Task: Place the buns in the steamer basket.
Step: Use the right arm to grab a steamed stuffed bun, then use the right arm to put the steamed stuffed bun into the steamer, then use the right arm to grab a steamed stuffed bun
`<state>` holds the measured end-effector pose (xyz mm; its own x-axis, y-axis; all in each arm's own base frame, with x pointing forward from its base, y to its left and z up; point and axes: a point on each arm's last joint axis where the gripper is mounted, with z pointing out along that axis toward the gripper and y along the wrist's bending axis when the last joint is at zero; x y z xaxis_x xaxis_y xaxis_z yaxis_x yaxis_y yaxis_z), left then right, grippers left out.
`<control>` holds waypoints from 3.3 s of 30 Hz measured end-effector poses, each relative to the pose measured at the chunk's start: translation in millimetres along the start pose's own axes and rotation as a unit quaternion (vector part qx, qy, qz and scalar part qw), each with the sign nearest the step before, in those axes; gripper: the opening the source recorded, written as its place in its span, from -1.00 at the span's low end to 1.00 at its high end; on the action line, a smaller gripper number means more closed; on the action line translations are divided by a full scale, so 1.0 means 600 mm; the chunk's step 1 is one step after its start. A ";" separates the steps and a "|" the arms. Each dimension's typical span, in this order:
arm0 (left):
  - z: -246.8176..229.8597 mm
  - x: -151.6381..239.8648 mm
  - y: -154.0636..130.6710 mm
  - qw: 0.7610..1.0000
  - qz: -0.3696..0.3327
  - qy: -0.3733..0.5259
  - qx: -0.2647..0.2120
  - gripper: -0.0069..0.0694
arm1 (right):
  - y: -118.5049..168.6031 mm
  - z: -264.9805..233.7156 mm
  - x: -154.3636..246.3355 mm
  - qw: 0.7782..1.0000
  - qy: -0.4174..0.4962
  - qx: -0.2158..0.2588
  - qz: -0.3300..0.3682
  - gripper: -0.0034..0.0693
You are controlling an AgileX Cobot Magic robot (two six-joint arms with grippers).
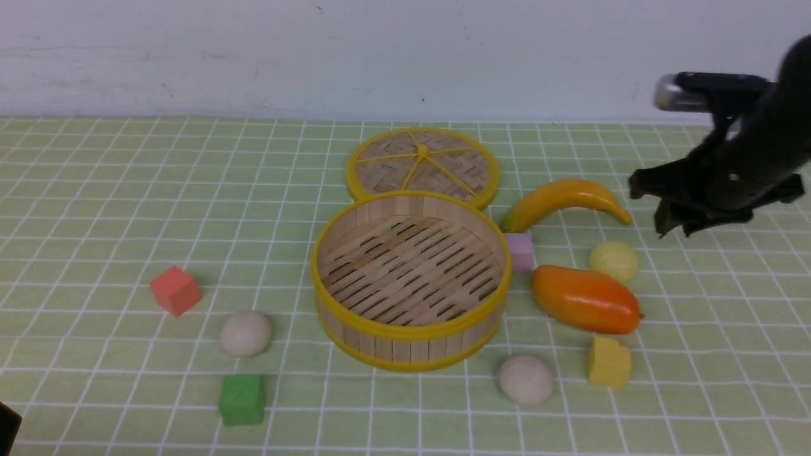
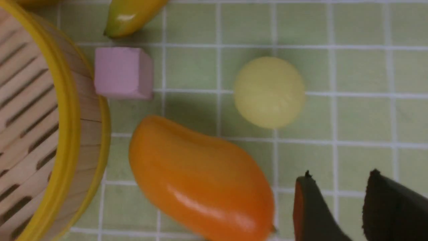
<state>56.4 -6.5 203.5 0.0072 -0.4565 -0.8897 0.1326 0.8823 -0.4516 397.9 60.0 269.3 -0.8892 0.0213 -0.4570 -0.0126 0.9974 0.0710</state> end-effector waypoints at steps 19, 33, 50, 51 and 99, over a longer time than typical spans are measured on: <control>0.000 0.000 0.000 1.000 -0.001 0.000 0.000 -0.20 | 0.011 0.176 -0.065 0.995 0.086 0.041 0.041 -0.24; 0.000 0.000 0.000 1.000 -0.001 0.000 0.000 -0.20 | 0.019 0.176 -0.058 0.993 0.111 0.015 0.028 -0.92; 0.000 0.000 0.000 1.000 -0.003 0.000 0.000 -0.20 | 0.047 0.011 -0.107 0.997 -0.014 -0.063 0.049 -0.93; 0.000 0.000 0.000 1.000 -0.003 0.000 0.000 -0.20 | 0.056 0.001 -0.109 0.996 -0.023 -0.075 0.044 -0.93; 0.000 0.000 0.000 1.000 -0.006 0.000 0.000 -0.20 | 0.212 -0.176 -0.021 0.977 -0.013 -0.103 -0.186 -0.26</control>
<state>56.4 -6.5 203.5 0.0057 -0.4666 -0.8844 0.1327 0.8770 -0.4618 359.2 179.1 377.6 -0.7936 -0.3351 -0.5078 -0.4264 0.9017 0.0714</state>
